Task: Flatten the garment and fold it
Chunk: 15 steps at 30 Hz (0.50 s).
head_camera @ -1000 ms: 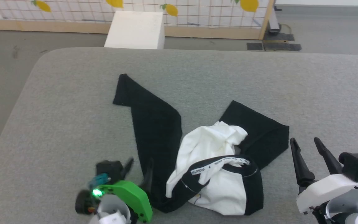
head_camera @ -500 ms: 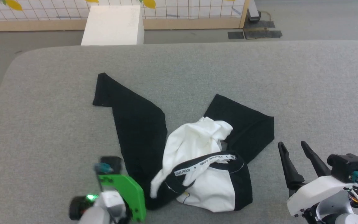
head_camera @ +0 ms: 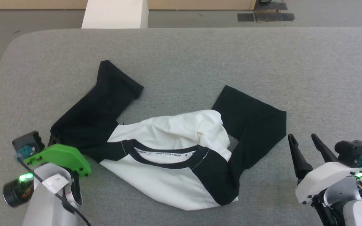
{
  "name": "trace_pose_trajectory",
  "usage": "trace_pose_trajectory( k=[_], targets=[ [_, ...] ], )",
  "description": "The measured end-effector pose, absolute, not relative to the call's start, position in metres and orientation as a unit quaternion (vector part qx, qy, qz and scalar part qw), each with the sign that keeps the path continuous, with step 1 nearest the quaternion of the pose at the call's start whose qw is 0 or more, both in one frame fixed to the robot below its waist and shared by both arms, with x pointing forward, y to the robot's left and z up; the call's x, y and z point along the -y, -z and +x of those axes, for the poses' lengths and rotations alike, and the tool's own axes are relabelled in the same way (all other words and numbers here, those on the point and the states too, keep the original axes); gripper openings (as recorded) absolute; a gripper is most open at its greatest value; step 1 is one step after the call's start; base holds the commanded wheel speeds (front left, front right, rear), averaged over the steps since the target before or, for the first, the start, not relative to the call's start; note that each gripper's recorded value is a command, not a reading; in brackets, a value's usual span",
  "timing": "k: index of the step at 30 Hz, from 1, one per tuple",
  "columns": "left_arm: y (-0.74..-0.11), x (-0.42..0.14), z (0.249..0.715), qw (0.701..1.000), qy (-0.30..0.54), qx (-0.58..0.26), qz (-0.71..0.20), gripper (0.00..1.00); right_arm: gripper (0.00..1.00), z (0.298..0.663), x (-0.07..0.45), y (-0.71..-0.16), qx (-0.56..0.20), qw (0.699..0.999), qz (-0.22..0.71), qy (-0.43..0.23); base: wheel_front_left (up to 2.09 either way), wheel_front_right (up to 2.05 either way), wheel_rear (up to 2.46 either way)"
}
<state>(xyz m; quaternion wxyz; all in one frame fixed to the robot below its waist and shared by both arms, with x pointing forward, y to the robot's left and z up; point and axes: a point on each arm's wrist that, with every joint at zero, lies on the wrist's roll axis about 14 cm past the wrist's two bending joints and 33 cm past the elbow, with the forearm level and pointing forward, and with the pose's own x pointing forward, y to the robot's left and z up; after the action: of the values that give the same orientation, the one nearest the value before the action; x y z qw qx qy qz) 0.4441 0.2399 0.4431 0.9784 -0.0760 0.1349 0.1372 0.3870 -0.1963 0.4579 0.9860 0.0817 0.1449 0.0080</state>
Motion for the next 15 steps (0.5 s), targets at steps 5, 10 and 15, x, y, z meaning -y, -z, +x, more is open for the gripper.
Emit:
trace_pose_trajectory(
  k=[5,10,15],
  targets=[
    [-0.415,-0.245,0.420,0.969,-0.150,-0.168,-0.101,1.00,1.00,0.392,0.181,-0.439,-0.190,0.978,0.080,-0.029,0.00,0.00,0.00],
    [-0.432,-0.232,0.413,0.980,-0.131,-0.091,-0.121,1.00,1.00,0.401,0.170,-0.422,-0.224,0.970,0.082,-0.044,0.00,0.00,0.00],
    [-0.447,-0.220,0.411,0.986,-0.115,-0.050,-0.113,1.00,1.00,0.408,0.156,-0.388,-0.305,0.949,0.039,-0.065,0.00,0.00,0.00]
  ],
)
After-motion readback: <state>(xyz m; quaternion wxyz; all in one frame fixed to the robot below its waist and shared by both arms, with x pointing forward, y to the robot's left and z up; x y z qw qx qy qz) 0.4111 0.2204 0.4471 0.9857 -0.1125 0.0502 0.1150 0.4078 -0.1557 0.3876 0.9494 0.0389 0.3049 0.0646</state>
